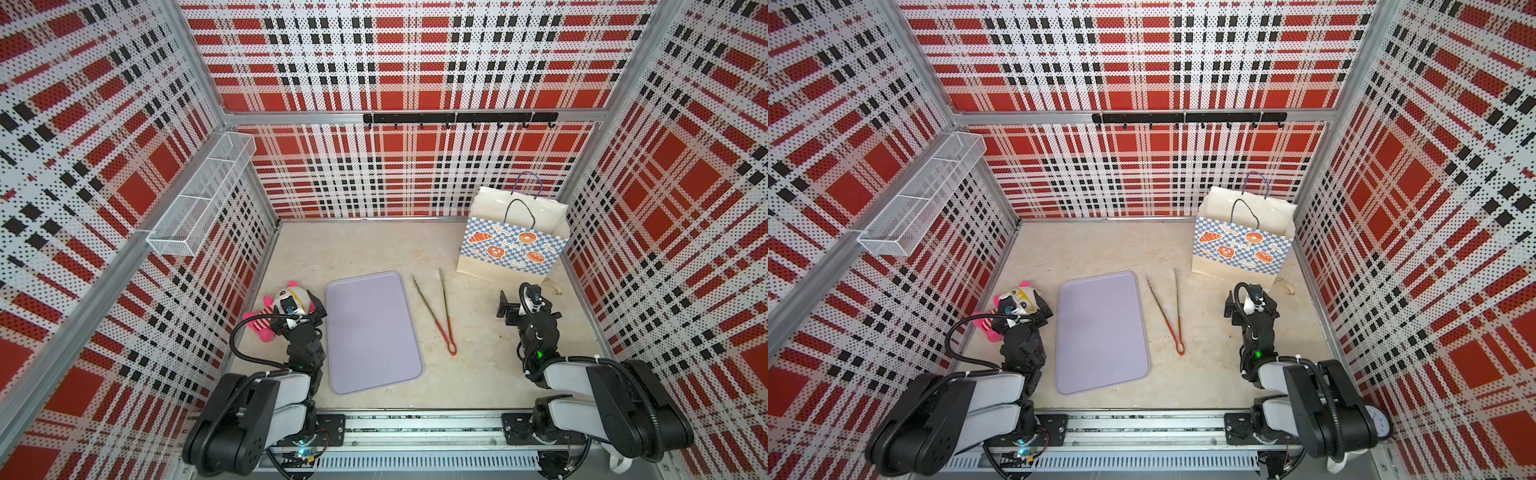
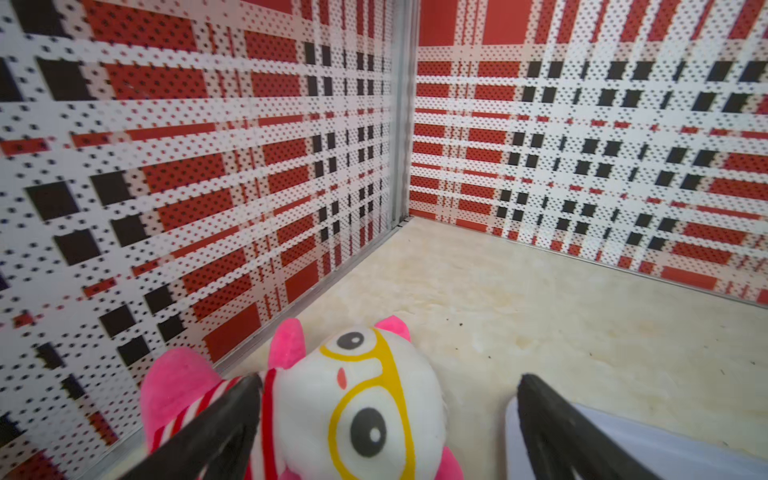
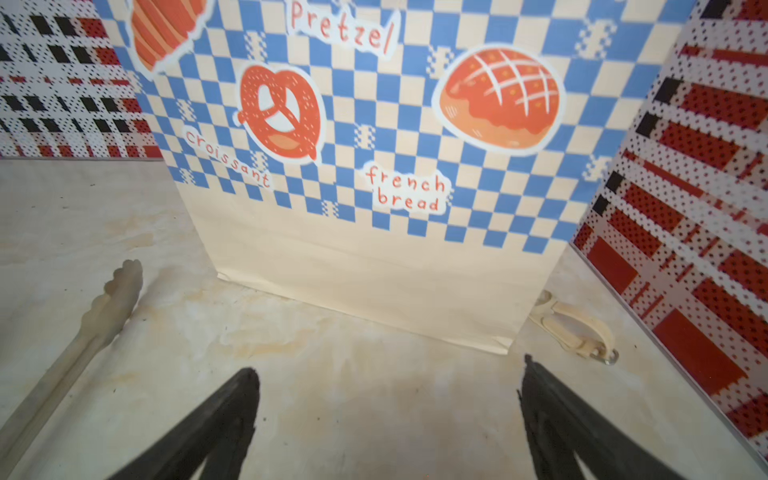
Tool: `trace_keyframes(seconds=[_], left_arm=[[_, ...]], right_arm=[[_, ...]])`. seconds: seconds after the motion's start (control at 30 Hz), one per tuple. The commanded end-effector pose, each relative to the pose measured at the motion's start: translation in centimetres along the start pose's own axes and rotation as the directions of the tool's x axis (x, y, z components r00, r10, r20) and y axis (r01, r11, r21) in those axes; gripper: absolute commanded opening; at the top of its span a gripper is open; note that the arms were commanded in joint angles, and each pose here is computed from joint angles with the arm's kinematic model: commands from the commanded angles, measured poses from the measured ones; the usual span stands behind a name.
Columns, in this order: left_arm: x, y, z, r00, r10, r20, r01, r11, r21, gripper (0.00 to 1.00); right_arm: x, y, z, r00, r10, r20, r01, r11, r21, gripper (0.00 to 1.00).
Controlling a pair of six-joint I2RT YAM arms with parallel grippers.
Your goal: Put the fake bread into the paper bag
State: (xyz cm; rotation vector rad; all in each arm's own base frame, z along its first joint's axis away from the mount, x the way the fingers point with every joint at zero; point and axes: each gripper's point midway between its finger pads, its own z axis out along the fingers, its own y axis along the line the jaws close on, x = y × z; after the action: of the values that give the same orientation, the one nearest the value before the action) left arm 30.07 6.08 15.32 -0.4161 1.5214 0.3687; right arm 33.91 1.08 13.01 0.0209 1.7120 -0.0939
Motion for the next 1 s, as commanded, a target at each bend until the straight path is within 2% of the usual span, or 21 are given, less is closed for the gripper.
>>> trace_keyframes(seconds=[0.0,0.07,0.13,0.2,0.27,0.3,0.4,0.47,0.6,0.97], left_arm=[[-3.3,-1.6,1.2,0.993,-0.023,0.113,0.017,0.998,0.056,0.98],[-2.8,-2.1,2.0,0.997,-0.037,0.074,0.032,0.997,0.071,0.98],[-2.9,-1.8,2.1,0.991,-0.095,0.095,0.087,0.992,0.087,0.98],[-2.3,-2.1,2.1,0.989,-0.106,0.106,0.094,0.989,0.111,0.98],[-2.4,-3.3,1.5,0.984,-0.092,0.150,0.062,0.979,0.193,0.98],[-2.4,-3.6,1.5,0.984,-0.079,0.158,0.048,0.980,0.191,0.98],[-0.6,-4.9,3.2,0.999,-0.016,0.048,0.006,0.978,0.206,0.98],[-0.8,-5.2,3.9,0.998,-0.032,0.055,0.019,0.975,0.220,0.98],[-0.7,-5.3,4.1,0.999,-0.029,0.044,0.018,0.974,0.227,0.98],[-0.7,-5.4,4.2,0.999,-0.030,0.041,0.020,0.972,0.234,0.98]], right_arm=[[-3.1,0.7,1.0,0.996,-0.015,0.093,0.019,0.999,-0.037,1.00],[-3.3,0.9,1.3,0.995,-0.025,0.098,0.030,0.999,-0.044,1.00],[-3.4,1.2,1.4,0.991,-0.053,0.122,0.060,0.997,-0.055,1.00],[-3.0,1.3,1.7,0.989,-0.062,0.131,0.070,0.996,-0.053,1.00],[-2.5,1.4,2.3,0.988,-0.077,0.135,0.084,0.995,-0.053,1.00],[-2.3,1.2,2.5,0.989,-0.072,0.130,0.079,0.996,-0.045,1.00],[-1.5,0.5,2.9,0.992,-0.030,0.120,0.036,0.998,-0.050,1.00],[-1.1,-0.4,3.5,0.997,-0.014,0.077,0.014,1.000,-0.001,1.00],[-0.8,-0.3,4.5,0.999,-0.018,0.039,0.018,1.000,0.002,1.00],[-0.9,-0.8,4.6,0.999,-0.006,0.043,0.005,0.999,0.033,1.00]])
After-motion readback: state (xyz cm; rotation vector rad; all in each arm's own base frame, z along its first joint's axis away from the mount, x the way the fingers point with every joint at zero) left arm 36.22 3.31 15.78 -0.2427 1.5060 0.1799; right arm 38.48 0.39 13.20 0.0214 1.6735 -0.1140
